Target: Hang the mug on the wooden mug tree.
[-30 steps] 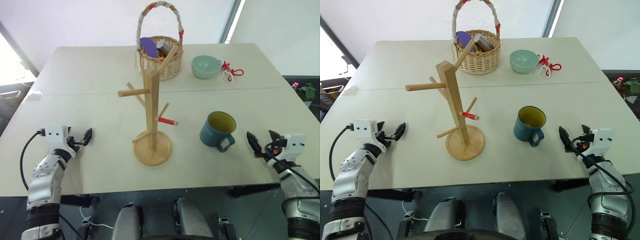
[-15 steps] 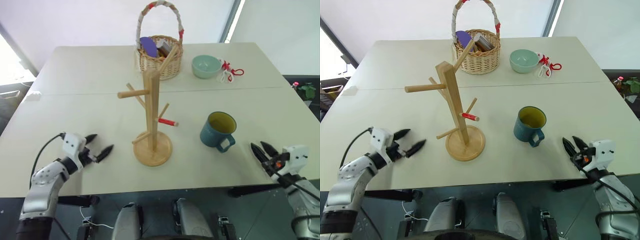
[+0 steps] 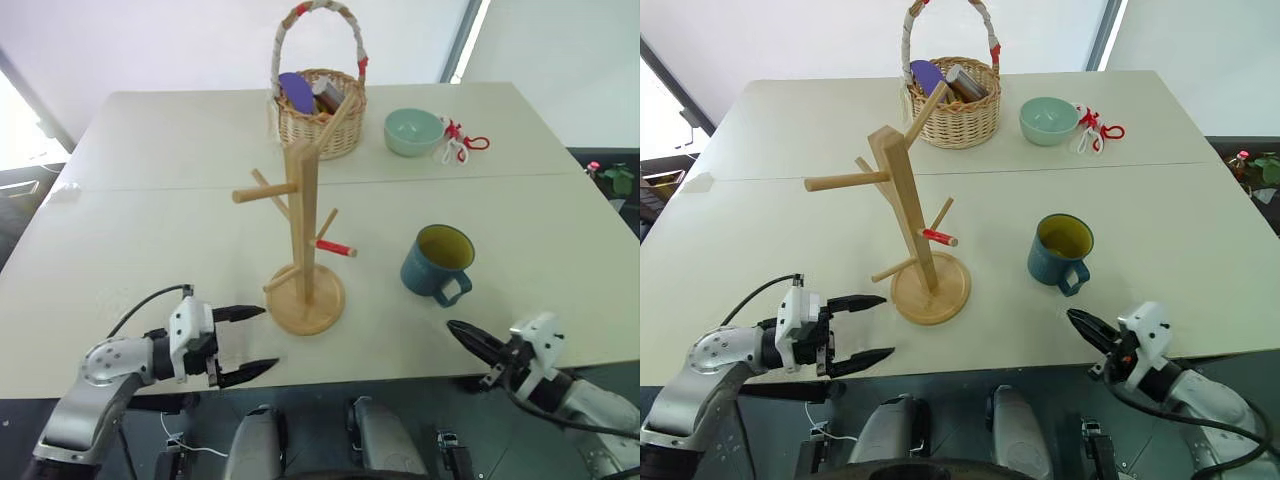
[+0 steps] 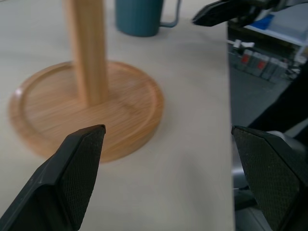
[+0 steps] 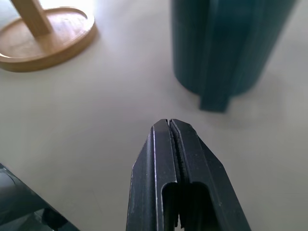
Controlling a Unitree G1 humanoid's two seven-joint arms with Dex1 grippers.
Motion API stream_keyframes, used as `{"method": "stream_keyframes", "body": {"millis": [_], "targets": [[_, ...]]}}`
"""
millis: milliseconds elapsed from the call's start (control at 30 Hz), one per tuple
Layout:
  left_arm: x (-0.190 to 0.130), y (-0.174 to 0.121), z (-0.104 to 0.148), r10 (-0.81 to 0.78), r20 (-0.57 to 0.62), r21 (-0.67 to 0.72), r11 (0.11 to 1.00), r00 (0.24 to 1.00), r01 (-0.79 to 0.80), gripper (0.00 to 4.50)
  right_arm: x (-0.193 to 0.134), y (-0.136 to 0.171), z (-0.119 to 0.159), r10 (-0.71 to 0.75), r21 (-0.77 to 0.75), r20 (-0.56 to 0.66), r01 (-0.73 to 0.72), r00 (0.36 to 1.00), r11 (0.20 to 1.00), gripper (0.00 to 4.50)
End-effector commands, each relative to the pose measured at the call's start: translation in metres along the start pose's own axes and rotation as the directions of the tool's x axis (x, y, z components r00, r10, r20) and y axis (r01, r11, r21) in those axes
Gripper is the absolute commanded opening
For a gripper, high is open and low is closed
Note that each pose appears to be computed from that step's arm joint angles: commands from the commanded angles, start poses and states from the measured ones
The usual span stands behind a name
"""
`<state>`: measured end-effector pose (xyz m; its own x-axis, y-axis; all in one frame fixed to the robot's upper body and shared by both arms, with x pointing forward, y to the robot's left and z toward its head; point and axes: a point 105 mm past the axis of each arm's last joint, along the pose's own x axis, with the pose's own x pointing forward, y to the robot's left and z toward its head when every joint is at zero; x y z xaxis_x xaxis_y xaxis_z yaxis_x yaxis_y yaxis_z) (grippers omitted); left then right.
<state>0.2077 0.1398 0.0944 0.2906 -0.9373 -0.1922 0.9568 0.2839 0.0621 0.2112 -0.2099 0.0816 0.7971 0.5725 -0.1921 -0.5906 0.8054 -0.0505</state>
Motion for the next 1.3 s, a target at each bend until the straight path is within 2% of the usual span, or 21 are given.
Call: {"method": "stream_keyframes", "body": {"millis": [33,233,433,667,767,867,967,1067,1300], "targets": [[0.009,-0.014,0.012,-0.092,0.007,0.052,0.994,0.996,0.091,4.50,0.008,-0.004,0.010,-0.038,-0.047,0.063,0.041,0.997,0.998,0.03],[0.017,-0.014,0.022,-0.095,0.043,0.095,0.991,0.995,0.091,4.50,0.012,-0.027,0.011,-0.144,-0.040,0.099,0.148,0.985,0.988,0.03],[0.019,-0.013,0.022,-0.083,0.049,0.099,0.992,0.995,0.078,4.50,0.010,-0.047,0.013,-0.246,-0.034,0.130,0.253,0.960,0.967,0.03],[0.023,-0.007,0.026,-0.042,0.084,0.108,0.994,0.996,0.033,4.50,0.002,-0.074,0.016,-0.392,-0.021,0.151,0.400,0.907,0.916,0.03],[0.025,-0.006,0.028,-0.037,0.098,0.107,0.994,0.994,0.026,4.50,-0.004,-0.077,0.013,-0.416,-0.005,0.141,0.421,0.899,0.907,0.03],[0.026,-0.006,0.028,-0.041,0.099,0.106,0.994,0.994,0.030,4.50,-0.007,-0.068,0.011,-0.377,0.027,0.136,0.377,0.916,0.926,0.03],[0.026,-0.007,0.028,-0.045,0.098,0.106,0.994,0.994,0.035,4.50,-0.011,-0.061,0.006,-0.359,0.031,0.118,0.358,0.926,0.933,0.87],[0.027,-0.007,0.028,-0.050,0.101,0.107,0.993,0.994,0.039,4.50,-0.012,-0.064,0.006,-0.390,0.016,0.118,0.391,0.913,0.920,2.38],[0.028,-0.007,0.033,-0.059,0.122,0.110,0.993,0.991,0.045,4.50,-0.009,-0.074,0.006,-0.431,0.013,0.135,0.434,0.892,0.901,2.38]]}}
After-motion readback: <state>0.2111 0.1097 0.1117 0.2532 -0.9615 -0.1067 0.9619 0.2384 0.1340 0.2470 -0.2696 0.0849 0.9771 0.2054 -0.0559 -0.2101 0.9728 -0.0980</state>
